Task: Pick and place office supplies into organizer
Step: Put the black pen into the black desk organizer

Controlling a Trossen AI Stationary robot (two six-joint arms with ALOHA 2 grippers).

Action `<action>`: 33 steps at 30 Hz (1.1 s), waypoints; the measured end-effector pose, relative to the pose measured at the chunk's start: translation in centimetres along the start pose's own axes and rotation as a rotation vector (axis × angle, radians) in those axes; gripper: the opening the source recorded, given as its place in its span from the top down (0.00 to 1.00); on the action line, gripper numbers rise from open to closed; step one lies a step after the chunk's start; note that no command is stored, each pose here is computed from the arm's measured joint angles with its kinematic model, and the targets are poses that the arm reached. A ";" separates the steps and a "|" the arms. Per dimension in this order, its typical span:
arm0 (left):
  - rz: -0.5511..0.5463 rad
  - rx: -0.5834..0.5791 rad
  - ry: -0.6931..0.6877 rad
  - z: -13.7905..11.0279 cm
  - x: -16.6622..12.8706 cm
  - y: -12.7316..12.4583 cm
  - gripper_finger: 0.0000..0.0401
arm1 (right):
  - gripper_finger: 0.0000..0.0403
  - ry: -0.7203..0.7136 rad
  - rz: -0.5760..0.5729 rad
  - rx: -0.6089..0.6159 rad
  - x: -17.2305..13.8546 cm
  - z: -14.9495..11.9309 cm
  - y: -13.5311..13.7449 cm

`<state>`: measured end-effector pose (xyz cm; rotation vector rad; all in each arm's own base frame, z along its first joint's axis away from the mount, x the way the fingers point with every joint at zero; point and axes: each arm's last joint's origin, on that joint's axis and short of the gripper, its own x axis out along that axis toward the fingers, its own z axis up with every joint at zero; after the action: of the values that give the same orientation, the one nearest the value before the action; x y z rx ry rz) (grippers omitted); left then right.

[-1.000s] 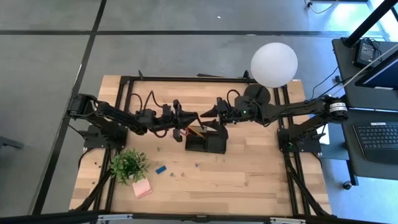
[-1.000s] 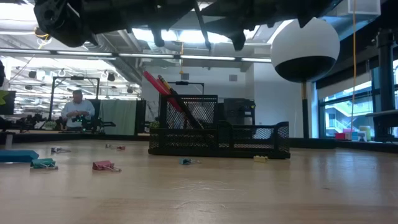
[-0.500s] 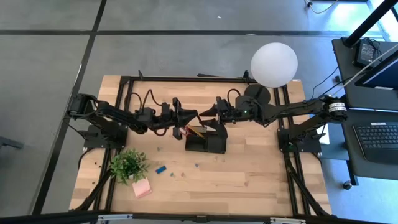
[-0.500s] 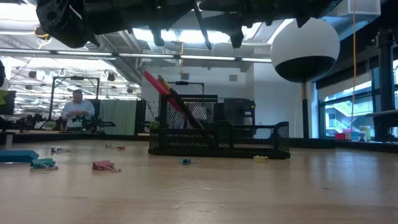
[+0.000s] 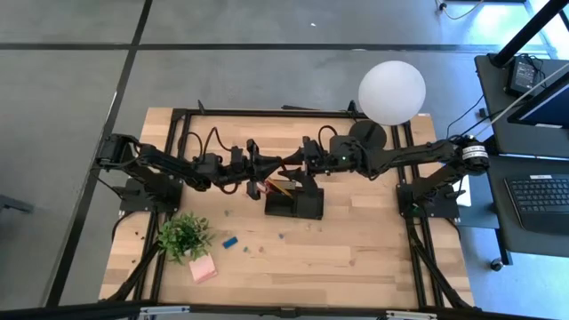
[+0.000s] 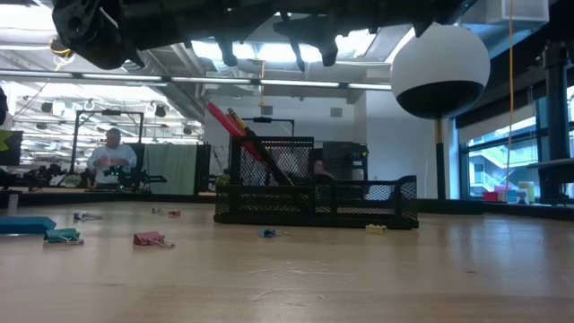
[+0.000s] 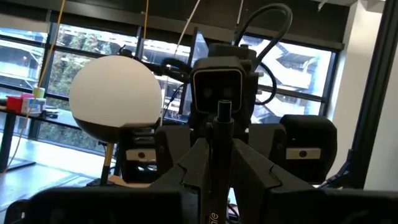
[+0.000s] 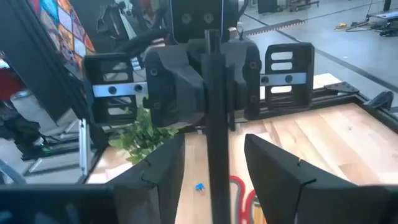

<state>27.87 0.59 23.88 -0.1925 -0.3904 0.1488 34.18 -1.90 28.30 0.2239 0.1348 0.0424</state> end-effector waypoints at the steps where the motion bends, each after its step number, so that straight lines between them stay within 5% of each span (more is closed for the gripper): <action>1: 0.000 0.000 0.000 0.0 0.0 0.0 0.88 | 0.59 0.017 -0.005 -0.004 0.0 0.0 0.0; 16: 0.003 -0.004 0.000 0.0 0.0 0.0 0.88 | 0.89 0.040 -0.005 -0.009 0.0 -0.1 -0.2; 26: 0.003 -0.001 0.000 0.0 0.0 0.0 0.86 | 0.87 0.041 -0.002 -0.001 0.0 -0.1 -0.2; 33: 0.001 0.003 0.000 0.0 0.0 0.0 0.75 | 0.89 0.043 -0.002 0.001 0.0 -0.1 -0.2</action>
<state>27.87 0.58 23.88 -0.1898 -0.3898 0.1500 34.16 -2.03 28.13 0.2242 0.1781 0.0448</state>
